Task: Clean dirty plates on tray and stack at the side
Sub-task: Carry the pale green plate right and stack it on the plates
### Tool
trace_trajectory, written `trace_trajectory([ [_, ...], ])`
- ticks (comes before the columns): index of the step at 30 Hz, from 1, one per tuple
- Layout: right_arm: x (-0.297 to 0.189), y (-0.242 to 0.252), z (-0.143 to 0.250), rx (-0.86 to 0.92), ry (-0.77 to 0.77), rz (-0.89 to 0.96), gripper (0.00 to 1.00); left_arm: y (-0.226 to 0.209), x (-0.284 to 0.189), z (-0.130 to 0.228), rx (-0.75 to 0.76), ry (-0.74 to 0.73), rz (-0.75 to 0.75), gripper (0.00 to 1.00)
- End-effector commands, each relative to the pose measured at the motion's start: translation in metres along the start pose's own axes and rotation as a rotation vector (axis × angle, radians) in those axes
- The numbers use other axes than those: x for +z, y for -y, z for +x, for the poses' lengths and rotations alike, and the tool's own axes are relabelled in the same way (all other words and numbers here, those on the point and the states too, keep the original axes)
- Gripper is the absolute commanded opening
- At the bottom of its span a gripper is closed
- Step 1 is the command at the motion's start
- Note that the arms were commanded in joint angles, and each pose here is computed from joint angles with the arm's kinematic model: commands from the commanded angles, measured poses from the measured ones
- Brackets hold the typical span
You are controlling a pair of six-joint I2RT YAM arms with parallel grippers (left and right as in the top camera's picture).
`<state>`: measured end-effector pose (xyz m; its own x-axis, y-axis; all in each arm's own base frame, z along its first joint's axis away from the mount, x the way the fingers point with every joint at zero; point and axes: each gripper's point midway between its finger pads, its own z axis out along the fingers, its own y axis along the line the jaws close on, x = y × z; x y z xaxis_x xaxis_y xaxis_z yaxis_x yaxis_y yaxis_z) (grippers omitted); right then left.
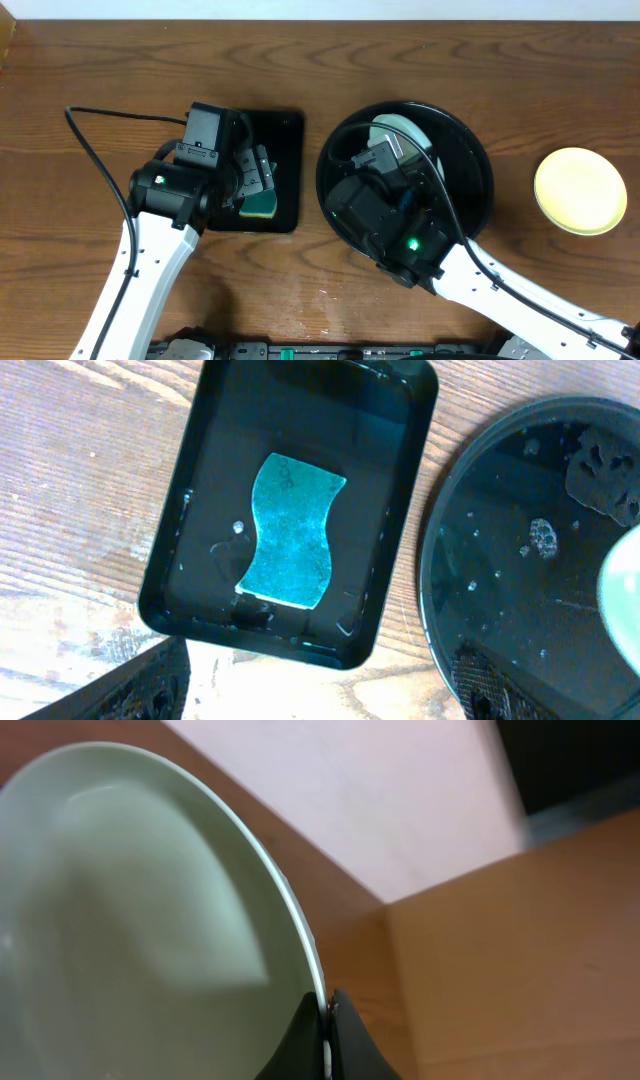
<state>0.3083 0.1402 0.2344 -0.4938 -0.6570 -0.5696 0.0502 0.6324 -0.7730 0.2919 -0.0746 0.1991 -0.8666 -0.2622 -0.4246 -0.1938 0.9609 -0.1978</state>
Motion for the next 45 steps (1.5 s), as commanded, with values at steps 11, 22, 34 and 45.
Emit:
trace_trajectory([
  [11, 0.027, 0.003, 0.01, 0.158, -0.072, -0.064, 0.01, 0.001, -0.005, -0.005, 0.006, 0.016, 0.004, 0.85],
  [22, 0.057, -0.044, 0.042, 0.678, -0.355, -0.496, 0.01, 0.001, -0.005, -0.005, 0.007, 0.016, 0.004, 0.84],
  [34, 0.133, 0.044, 0.164, 1.2, -0.708, -0.462, 0.01, 0.001, -0.005, -0.005, 0.006, 0.016, 0.004, 0.85],
  [45, 0.157, 0.131, 0.317, 1.547, -0.9, -0.004, 0.01, 0.001, -0.005, -0.005, 0.006, 0.016, 0.004, 0.85],
])
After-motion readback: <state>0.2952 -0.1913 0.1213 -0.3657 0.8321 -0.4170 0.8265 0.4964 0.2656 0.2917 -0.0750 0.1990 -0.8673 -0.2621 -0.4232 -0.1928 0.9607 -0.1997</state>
